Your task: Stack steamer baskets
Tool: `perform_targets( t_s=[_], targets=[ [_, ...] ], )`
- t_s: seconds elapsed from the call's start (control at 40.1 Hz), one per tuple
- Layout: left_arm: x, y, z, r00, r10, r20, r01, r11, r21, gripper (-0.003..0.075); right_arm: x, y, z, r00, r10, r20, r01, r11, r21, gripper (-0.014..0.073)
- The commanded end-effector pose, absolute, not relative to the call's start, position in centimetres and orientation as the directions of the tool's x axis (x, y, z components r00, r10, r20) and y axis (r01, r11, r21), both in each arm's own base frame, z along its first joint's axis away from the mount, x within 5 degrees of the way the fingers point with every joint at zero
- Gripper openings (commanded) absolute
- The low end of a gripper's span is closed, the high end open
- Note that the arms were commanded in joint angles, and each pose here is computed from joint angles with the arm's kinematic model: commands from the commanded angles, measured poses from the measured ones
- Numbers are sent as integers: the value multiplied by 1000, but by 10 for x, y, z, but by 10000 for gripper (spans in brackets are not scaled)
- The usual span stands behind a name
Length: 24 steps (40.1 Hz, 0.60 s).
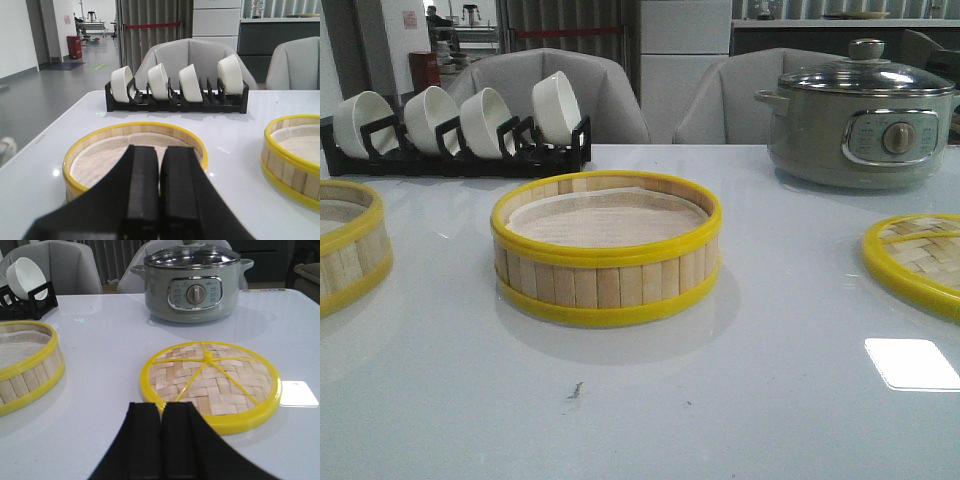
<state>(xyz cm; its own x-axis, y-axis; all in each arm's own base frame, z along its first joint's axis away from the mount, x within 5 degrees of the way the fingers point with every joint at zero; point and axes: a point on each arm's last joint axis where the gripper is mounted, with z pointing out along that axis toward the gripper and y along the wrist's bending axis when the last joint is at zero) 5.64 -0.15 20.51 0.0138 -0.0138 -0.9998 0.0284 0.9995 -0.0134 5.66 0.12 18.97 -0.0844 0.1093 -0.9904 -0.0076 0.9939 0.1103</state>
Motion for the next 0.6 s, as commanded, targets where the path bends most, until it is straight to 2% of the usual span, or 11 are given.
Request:
perform_targets(
  t_s=[0.0,0.573],
  targets=[
    [55,-2,212,106,-22,-994,30,999,-19,85,55,1,204,42,91,-995,-15,996,90,56],
    [55,-2,212,106,-22,-994,30,999,-19,85,55,1,204,42,91,-995,-15,996,90,56]
  ],
)
